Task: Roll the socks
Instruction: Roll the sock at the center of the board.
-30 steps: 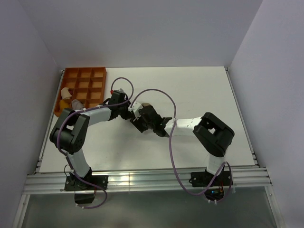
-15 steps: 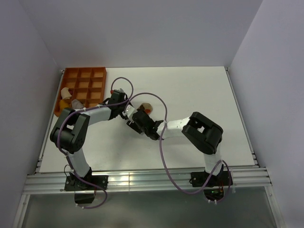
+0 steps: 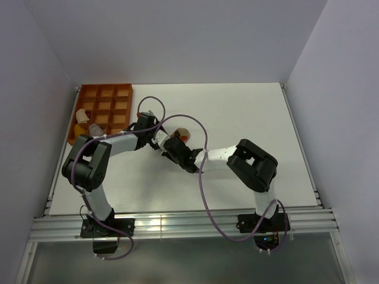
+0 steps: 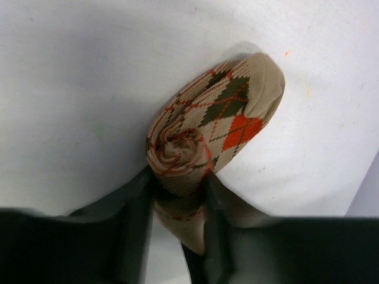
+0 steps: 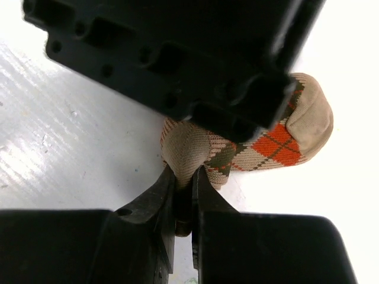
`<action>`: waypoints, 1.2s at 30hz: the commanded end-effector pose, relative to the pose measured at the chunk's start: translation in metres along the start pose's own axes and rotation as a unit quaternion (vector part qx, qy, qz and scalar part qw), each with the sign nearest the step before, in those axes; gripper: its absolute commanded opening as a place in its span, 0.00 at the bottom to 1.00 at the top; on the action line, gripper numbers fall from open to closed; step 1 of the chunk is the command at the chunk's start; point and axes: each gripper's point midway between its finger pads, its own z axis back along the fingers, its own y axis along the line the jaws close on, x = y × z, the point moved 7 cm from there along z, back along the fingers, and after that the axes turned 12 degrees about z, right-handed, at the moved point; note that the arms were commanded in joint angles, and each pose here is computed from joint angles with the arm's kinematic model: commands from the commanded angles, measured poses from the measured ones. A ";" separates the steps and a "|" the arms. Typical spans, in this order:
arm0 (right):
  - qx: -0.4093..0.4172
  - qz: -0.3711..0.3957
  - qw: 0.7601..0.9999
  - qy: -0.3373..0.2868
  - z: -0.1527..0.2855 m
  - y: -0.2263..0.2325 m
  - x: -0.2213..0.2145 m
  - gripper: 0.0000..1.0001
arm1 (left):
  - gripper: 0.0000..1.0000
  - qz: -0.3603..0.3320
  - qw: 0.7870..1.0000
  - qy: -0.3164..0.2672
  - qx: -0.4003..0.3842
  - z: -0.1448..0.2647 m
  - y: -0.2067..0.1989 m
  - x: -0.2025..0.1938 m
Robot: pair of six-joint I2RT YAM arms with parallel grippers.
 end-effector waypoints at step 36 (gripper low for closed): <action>0.277 -0.010 0.959 0.055 0.008 0.018 -0.002 0.00 | 0.72 0.130 0.986 -0.091 -0.059 0.063 0.066 0.012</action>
